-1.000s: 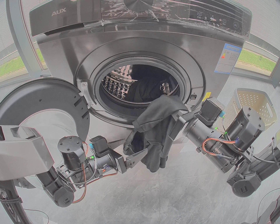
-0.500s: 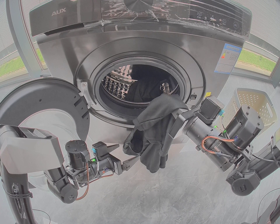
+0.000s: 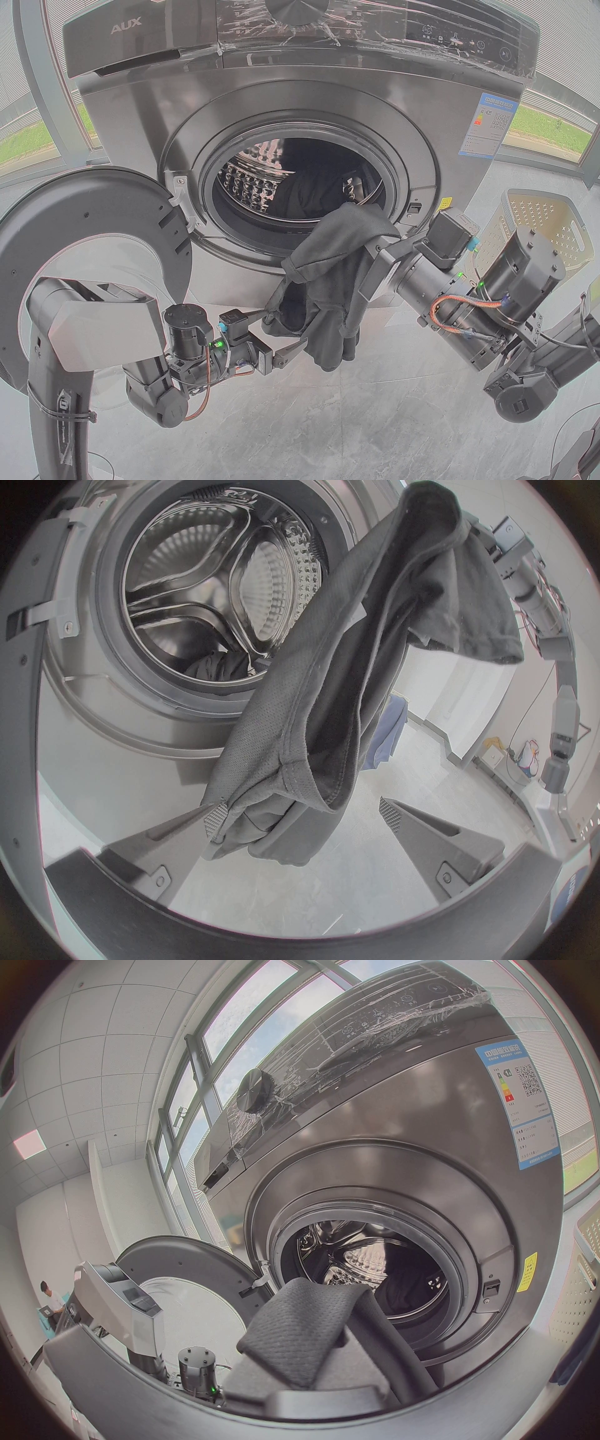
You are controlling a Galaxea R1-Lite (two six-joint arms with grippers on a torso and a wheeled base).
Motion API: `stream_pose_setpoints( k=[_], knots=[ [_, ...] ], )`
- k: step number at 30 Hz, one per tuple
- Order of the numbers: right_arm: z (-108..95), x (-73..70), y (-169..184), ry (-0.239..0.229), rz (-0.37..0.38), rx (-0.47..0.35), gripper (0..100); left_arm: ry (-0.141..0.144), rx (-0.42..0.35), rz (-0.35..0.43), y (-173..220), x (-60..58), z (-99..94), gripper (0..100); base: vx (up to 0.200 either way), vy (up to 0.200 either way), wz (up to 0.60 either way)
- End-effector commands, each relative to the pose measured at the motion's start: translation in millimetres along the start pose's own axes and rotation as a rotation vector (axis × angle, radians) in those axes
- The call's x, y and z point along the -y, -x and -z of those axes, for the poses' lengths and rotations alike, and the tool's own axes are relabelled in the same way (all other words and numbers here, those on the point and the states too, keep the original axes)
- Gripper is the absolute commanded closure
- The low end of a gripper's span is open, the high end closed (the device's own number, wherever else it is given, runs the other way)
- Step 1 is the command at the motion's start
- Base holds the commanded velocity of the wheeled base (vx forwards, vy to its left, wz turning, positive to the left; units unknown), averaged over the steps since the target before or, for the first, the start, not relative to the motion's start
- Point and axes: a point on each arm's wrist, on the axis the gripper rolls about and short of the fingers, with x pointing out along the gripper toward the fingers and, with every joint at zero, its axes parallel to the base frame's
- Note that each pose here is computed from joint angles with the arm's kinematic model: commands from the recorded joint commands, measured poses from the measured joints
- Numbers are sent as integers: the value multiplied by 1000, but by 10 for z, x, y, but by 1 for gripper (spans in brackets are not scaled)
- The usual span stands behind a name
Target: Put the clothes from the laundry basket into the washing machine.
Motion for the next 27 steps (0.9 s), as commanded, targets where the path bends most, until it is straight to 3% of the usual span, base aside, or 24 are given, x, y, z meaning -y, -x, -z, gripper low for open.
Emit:
stream_pose_setpoints(
  k=[1, 6, 14, 27],
  knots=[
    [14, -5, 4, 0, -2, -5, 100, -14, -12, -5, -120, -87, 158, 0, 0, 0, 0],
    [14, -5, 10, 0, -2, -6, 100, -19, 7, 10, -213, -210, 221, 0, 0, 0, 0],
    [33, -5, 31, 1, -2, -14, 100, -46, 94, -37, -451, -450, 196, 0, 0, 0, 0],
    [43, -28, 39, -1, -11, -20, 100, -60, 127, -31, -600, -468, 230, 0, 0, 0, 0]
  ],
)
